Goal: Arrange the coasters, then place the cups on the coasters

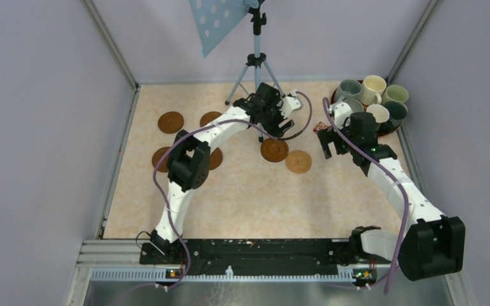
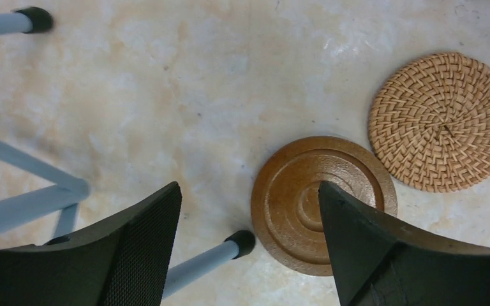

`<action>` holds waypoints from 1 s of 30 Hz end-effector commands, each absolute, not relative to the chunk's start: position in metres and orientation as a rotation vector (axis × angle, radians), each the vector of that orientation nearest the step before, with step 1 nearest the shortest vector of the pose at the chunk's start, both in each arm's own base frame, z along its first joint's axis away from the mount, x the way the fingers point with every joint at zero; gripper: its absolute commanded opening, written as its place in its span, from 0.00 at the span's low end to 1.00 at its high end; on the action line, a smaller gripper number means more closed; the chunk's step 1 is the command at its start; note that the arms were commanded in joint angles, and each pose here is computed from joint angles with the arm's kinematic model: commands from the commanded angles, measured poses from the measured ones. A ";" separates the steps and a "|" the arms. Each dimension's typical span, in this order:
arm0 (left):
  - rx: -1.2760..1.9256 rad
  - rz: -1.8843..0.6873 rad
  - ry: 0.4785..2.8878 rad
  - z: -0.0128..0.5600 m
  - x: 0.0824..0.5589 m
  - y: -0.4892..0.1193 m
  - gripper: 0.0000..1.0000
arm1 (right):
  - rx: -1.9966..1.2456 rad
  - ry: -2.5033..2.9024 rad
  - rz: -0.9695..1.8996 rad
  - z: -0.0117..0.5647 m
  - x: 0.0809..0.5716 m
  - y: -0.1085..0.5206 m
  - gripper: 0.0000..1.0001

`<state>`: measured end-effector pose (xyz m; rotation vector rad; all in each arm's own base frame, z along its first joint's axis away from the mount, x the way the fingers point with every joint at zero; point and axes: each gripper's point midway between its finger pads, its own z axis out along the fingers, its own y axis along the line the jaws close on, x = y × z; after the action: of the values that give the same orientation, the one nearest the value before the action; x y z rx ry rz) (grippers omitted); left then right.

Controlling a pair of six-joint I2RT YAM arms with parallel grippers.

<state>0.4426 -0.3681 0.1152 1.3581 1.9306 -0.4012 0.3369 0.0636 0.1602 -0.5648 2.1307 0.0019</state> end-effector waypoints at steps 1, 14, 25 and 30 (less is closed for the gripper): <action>1.395 -0.419 1.947 0.104 0.448 -0.376 0.85 | -0.428 2.083 -0.042 0.183 0.347 0.040 0.99; 1.506 -0.427 2.064 0.037 0.435 -0.367 0.82 | -0.411 2.087 -0.021 0.184 0.347 0.038 0.99; 1.633 -0.527 2.095 0.025 0.382 -0.366 0.68 | -0.416 2.090 -0.017 0.184 0.347 0.038 0.99; 1.671 -0.547 2.135 0.023 0.350 -0.363 0.63 | -0.418 2.090 -0.013 0.184 0.346 0.039 0.99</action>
<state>0.3987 -0.3701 0.0328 1.5701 2.0530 -0.5066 0.3398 0.0373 0.1620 -0.4372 2.1548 -0.0227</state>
